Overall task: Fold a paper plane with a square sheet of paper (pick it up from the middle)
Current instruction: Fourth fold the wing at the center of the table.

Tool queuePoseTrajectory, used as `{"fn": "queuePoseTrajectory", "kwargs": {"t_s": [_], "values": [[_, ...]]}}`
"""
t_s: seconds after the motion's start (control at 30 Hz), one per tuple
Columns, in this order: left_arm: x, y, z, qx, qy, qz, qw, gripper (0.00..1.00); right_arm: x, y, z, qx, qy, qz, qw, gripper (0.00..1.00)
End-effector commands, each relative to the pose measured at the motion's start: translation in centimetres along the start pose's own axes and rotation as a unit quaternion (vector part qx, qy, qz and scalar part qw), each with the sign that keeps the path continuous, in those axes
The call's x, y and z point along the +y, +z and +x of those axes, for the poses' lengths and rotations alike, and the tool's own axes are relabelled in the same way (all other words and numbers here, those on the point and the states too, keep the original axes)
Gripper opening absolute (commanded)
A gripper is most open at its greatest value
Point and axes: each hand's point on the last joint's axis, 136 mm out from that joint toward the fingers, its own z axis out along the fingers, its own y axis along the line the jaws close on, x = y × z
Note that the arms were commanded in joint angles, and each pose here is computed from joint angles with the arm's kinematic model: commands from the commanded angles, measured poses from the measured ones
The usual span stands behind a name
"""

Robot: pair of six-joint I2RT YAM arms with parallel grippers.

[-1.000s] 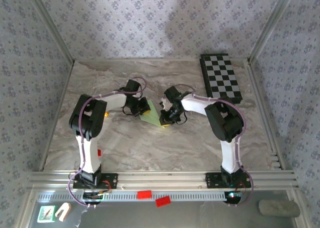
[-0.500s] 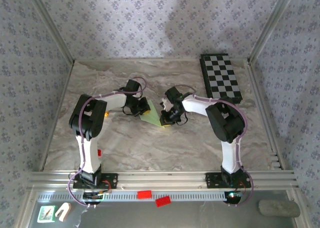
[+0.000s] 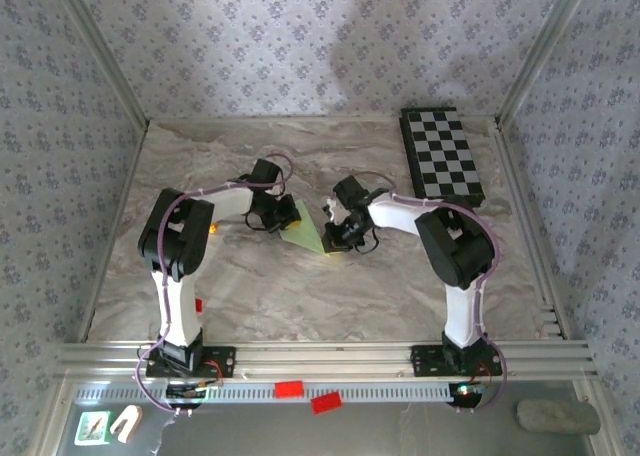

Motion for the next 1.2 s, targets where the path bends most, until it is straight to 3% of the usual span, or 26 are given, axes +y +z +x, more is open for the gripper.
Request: {"fn": "queuePoseTrajectory", "kwargs": {"t_s": [0.0,0.23,0.47,0.57,0.87,1.17], "values": [[7.5,2.5,2.4,0.032,-0.039,-0.127,0.991,0.09,-2.9,0.0,4.9,0.068,0.05,0.054,0.995,0.08],[7.2,2.4,2.3,0.03,-0.039,-0.12,0.991,0.09,-3.4,1.1,5.1,0.078,0.056,0.058,0.994,0.08],[6.5,2.4,2.4,0.031,-0.034,-0.1,0.994,0.09,1.3,-3.4,-0.1,-0.036,0.002,0.001,0.999,0.09],[5.8,2.4,2.4,0.034,-0.03,-0.083,0.996,0.09,2.9,-3.7,-2.2,-0.057,-0.012,-0.02,0.998,0.09],[4.2,2.2,2.1,0.033,-0.019,-0.056,0.998,0.1,4.0,-0.2,-5.7,-0.043,-0.022,-0.025,0.999,0.08],[3.1,1.7,1.8,0.027,-0.009,-0.038,0.999,0.11,1.3,2.7,-4.1,0.0,-0.002,0.009,1.0,0.08]]}}
